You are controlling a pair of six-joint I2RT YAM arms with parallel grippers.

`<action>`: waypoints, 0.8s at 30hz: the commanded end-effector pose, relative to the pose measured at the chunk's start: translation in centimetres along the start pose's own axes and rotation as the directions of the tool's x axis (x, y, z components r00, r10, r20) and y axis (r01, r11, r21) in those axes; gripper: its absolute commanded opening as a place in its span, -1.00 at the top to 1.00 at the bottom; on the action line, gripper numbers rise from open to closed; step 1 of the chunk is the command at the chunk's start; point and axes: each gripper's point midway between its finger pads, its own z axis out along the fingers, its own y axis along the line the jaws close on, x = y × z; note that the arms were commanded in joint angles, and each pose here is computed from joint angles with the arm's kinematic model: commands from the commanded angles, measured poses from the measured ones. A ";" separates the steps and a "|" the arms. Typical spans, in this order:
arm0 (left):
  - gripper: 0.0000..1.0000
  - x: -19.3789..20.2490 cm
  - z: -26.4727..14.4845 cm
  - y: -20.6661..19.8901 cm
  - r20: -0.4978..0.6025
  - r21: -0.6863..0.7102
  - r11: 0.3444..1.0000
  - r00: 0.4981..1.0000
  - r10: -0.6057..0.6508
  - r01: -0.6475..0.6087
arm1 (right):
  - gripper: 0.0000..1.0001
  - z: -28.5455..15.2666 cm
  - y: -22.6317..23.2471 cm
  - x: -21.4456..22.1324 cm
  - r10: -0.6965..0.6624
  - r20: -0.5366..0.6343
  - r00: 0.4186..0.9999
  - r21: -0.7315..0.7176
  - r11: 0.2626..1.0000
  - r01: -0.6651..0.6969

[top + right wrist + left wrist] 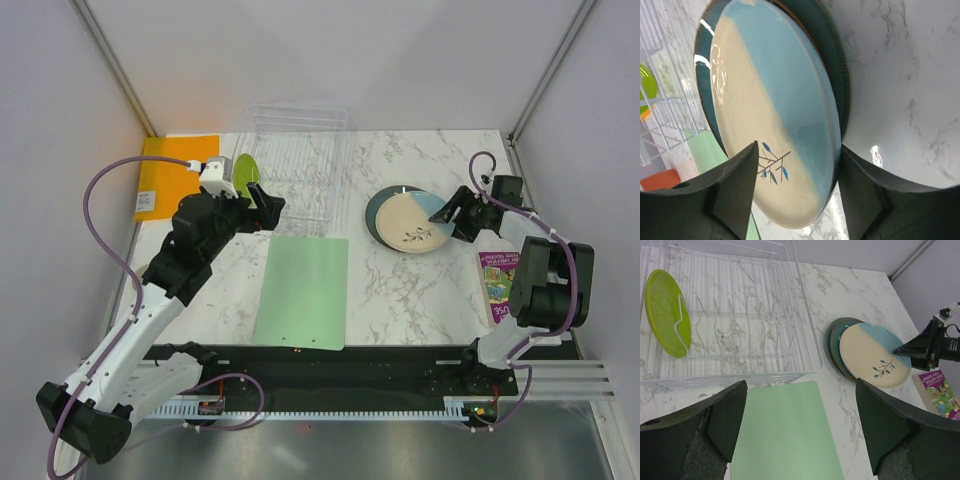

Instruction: Unload the plates from the dish rack

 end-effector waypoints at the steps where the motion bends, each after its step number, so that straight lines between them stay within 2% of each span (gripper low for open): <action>1: -0.89 -0.3 0.3 0.0 0.005 0.005 0.999 0.999 0.037 -0.037 | -0.47 -0.3 0.2 0.2 -0.064 -0.008 0.998 -0.001 0.998 0.064; 5: -0.89 0.1 0.5 0.0 -0.007 0.007 0.999 0.999 0.036 -0.036 | -0.60 -0.4 -1.0 0.4 -0.083 -0.014 0.996 0.073 0.994 0.084; 6: -0.89 0.2 0.5 0.0 -0.011 0.008 0.999 0.999 0.038 -0.038 | -0.90 -0.6 -1.0 0.3 -0.095 -0.010 0.995 0.085 0.992 0.095; 7: -0.89 0.3 0.5 0.0 -0.013 0.009 0.999 0.999 0.038 -0.038 | -0.96 -0.8 -1.1 0.3 -0.105 -0.010 0.994 0.104 0.989 0.106; 13: -0.89 0.7 0.6 0.1 -0.024 0.009 0.999 0.999 0.033 -0.032 | -0.96 -1.1 -1.1 0.0 -0.191 -0.029 0.981 0.247 0.950 0.193; 16: -0.89 0.7 0.5 0.1 -0.025 0.007 1.000 0.999 0.030 -0.029 | -0.96 -1.4 0.5 -0.1 -0.262 -0.020 0.965 0.300 0.919 0.256; 20: -0.89 0.7 0.4 0.2 -0.024 0.001 1.000 0.999 0.028 -0.028 | -0.96 -1.5 3.5 0.5 -0.340 -0.016 0.940 0.305 0.894 0.328; 24: -0.89 0.7 0.4 0.1 -0.026 0.005 1.000 0.999 0.025 -0.025 | -0.96 -0.7 3.7 0.9 -0.349 -0.049 0.936 0.327 0.880 0.345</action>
